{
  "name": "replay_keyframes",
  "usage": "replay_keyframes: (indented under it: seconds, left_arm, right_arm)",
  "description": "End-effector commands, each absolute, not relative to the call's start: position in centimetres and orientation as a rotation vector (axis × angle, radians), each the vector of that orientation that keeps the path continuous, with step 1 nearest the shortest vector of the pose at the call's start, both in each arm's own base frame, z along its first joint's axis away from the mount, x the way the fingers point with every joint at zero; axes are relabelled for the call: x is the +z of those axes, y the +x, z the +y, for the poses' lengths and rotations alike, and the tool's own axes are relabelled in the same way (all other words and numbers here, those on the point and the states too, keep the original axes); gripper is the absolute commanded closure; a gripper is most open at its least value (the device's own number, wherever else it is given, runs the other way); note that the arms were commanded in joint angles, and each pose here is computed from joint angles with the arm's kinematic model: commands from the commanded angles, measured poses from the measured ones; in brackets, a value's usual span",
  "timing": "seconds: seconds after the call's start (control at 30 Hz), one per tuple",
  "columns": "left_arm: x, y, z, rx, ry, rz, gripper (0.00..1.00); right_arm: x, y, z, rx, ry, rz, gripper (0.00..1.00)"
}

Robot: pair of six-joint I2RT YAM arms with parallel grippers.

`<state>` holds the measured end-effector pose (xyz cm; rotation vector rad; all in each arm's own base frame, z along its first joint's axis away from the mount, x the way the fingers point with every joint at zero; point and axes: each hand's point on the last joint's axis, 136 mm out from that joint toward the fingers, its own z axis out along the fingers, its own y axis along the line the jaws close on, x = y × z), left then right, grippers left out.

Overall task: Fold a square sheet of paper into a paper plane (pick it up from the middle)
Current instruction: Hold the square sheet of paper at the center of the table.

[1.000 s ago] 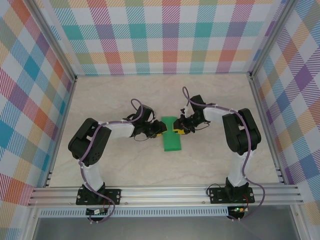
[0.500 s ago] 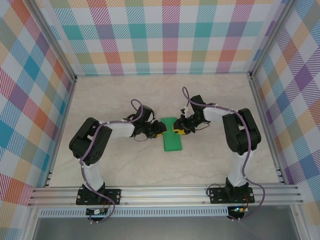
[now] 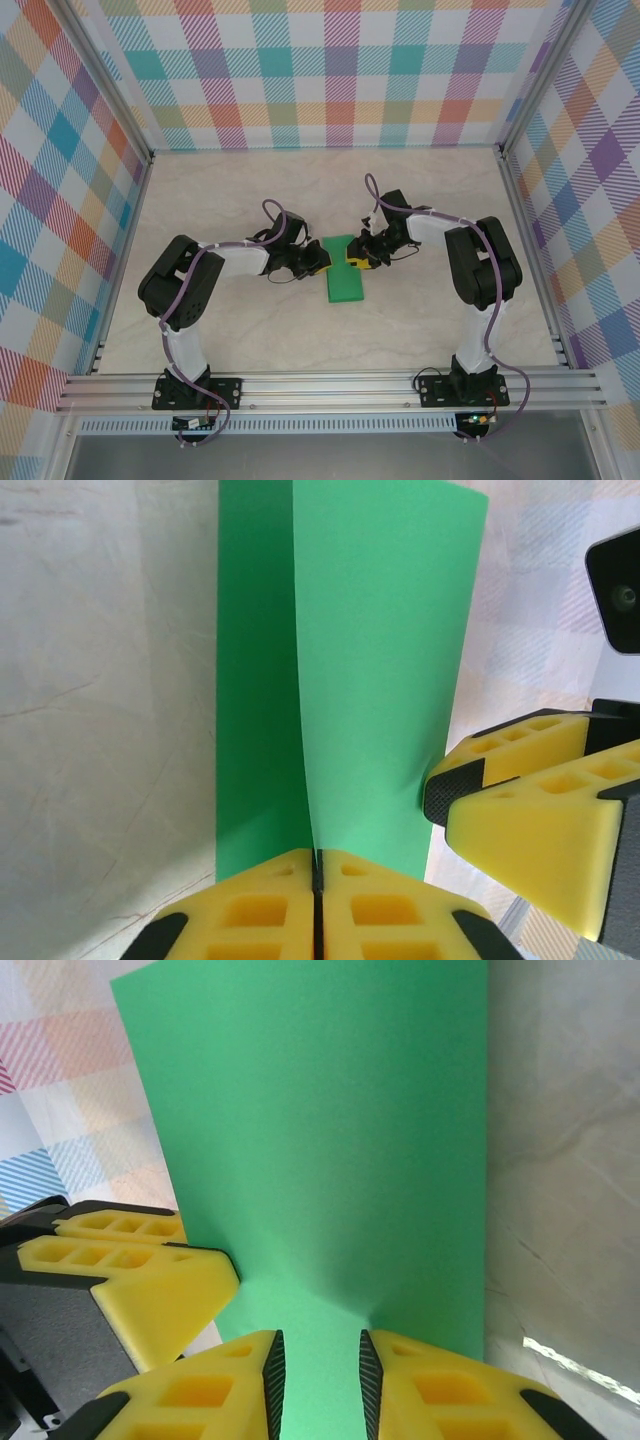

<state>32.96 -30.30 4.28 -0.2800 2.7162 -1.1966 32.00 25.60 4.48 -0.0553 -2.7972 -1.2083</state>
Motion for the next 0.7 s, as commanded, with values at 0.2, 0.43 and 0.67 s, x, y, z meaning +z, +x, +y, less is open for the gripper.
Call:
replay_keyframes:
  seconds: [0.2,0.43,0.67]
  left_arm:
    - [3.8,33.3,-29.6,-1.107,-0.215,2.753,0.99]
    - [3.4,33.5,-29.7,-1.093,-0.192,2.763,0.99]
    - [2.7,33.3,-29.6,-1.089,-0.192,2.783,0.98]
  right_arm:
    - [7.7,32.9,25.2,-1.200,-0.009,-2.922,0.63]
    - [8.7,32.5,24.6,-1.179,0.019,-2.962,0.61]
    - [8.3,32.0,24.7,-1.199,0.003,-2.939,0.61]
